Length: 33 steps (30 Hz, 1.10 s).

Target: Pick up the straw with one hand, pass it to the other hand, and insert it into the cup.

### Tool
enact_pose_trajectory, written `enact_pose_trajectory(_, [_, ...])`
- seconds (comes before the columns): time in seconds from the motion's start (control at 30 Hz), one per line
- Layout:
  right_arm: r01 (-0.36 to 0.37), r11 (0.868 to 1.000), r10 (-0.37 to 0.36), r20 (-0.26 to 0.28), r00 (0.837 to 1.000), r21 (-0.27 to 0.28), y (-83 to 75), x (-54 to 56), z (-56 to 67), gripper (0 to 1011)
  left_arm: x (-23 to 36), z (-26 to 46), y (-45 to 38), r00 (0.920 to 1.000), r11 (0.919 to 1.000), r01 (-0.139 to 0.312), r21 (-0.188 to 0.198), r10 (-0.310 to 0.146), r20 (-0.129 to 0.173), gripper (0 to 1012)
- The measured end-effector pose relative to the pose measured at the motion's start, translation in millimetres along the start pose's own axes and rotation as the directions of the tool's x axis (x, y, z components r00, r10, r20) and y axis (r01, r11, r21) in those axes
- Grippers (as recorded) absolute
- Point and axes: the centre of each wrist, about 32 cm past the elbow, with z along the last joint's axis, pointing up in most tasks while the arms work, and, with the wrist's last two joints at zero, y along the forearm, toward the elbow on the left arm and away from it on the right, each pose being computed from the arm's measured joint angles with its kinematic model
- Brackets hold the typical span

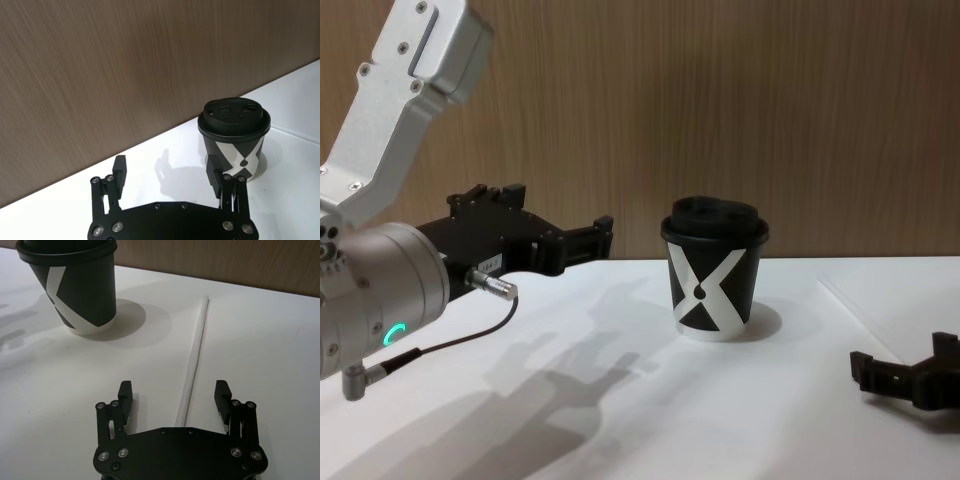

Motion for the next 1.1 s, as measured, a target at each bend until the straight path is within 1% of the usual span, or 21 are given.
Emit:
enact_pose_trajectory(0.13, [0.0,1.0,0.0,-0.001,1.0,-0.001,0.5,0.5,-0.5,992,0.0,0.0,0.0,1.0,1.0,0.0,0.0,0.0,0.0,1003])
enact_pose_trajectory(0.27, [0.001,1.0,-0.001,-0.001,1.0,-0.002,0.9,0.6,-1.1,905,0.0,0.0,0.0,1.0,1.0,0.0,0.0,0.0,0.0,1003])
enact_pose_trajectory(0.3, [0.001,1.0,-0.001,-0.001,1.0,-0.002,1.0,0.7,-1.3,868,0.0,0.0,0.0,1.0,1.0,0.0,0.0,0.0,0.0,1002])
enact_pose_trajectory(0.33, [0.001,1.0,-0.001,-0.001,1.0,-0.002,1.0,0.7,-1.4,861,0.0,0.0,0.0,1.0,1.0,0.0,0.0,0.0,0.0,1002])
enact_pose_trajectory(0.4, [0.001,1.0,-0.001,-0.001,1.0,-0.003,1.1,0.8,-1.6,816,0.0,0.0,0.0,1.0,1.0,0.0,0.0,0.0,0.0,1003])
enact_pose_trajectory(0.43, [0.001,1.0,-0.001,-0.001,1.0,-0.003,1.2,0.9,-1.7,760,0.0,0.0,0.0,1.0,1.0,0.0,0.0,0.0,0.0,1003])
enact_pose_trajectory(0.47, [0.001,1.0,-0.001,-0.001,1.0,-0.003,1.2,0.9,-1.8,742,0.0,0.0,0.0,1.0,1.0,0.0,0.0,0.0,0.0,1003])
enact_pose_trajectory(0.5, [0.001,1.0,-0.001,-0.001,1.0,-0.003,1.3,1.0,-1.9,683,0.0,0.0,0.0,1.0,1.0,0.0,0.0,0.0,0.0,1003])
enact_pose_trajectory(0.6, [0.001,1.0,-0.001,-0.001,1.0,-0.004,1.4,1.1,-2.0,623,0.0,0.0,0.0,1.0,1.0,0.0,0.0,0.0,0.0,1003])
enact_pose_trajectory(0.63, [0.001,1.0,-0.001,-0.001,1.0,-0.004,1.4,1.2,-2.0,561,0.0,0.0,0.0,1.0,1.0,0.0,0.0,0.0,0.0,1003])
enact_pose_trajectory(0.7, [0.001,1.0,-0.001,-0.001,1.0,-0.004,1.5,1.2,-2.1,532,0.0,0.0,0.0,1.0,1.0,0.0,0.0,0.0,0.0,1003])
enact_pose_trajectory(0.8, [0.001,1.0,-0.001,-0.001,1.0,-0.004,1.5,1.3,-2.2,399,0.0,0.0,0.0,1.0,1.0,0.0,0.0,0.0,0.0,1003])
enact_pose_trajectory(0.83, [0.001,1.0,-0.001,-0.001,1.0,-0.004,1.6,1.3,-2.2,399,0.0,0.0,0.0,1.0,1.0,0.0,0.0,0.0,0.0,1003])
enact_pose_trajectory(0.87, [0.001,1.0,-0.001,-0.001,1.0,-0.003,1.6,1.3,-2.3,338,0.0,0.0,0.0,1.0,1.0,0.0,0.0,0.0,0.0,1003])
enact_pose_trajectory(0.93, [0.001,1.0,-0.001,-0.001,1.0,-0.003,1.6,1.3,-2.3,297,0.0,0.0,0.0,1.0,1.0,0.0,0.0,0.0,0.0,1003])
enact_pose_trajectory(0.97, [0.001,1.0,-0.001,-0.001,1.0,-0.003,1.6,1.2,-2.3,242,0.0,0.0,0.0,1.0,1.0,0.0,0.0,0.0,0.0,1003])
enact_pose_trajectory(1.1, [0.0,1.0,0.0,-0.001,1.0,-0.003,1.6,1.1,-2.3,144,0.0,0.0,0.0,1.0,1.0,0.0,0.0,0.0,0.0,1003])
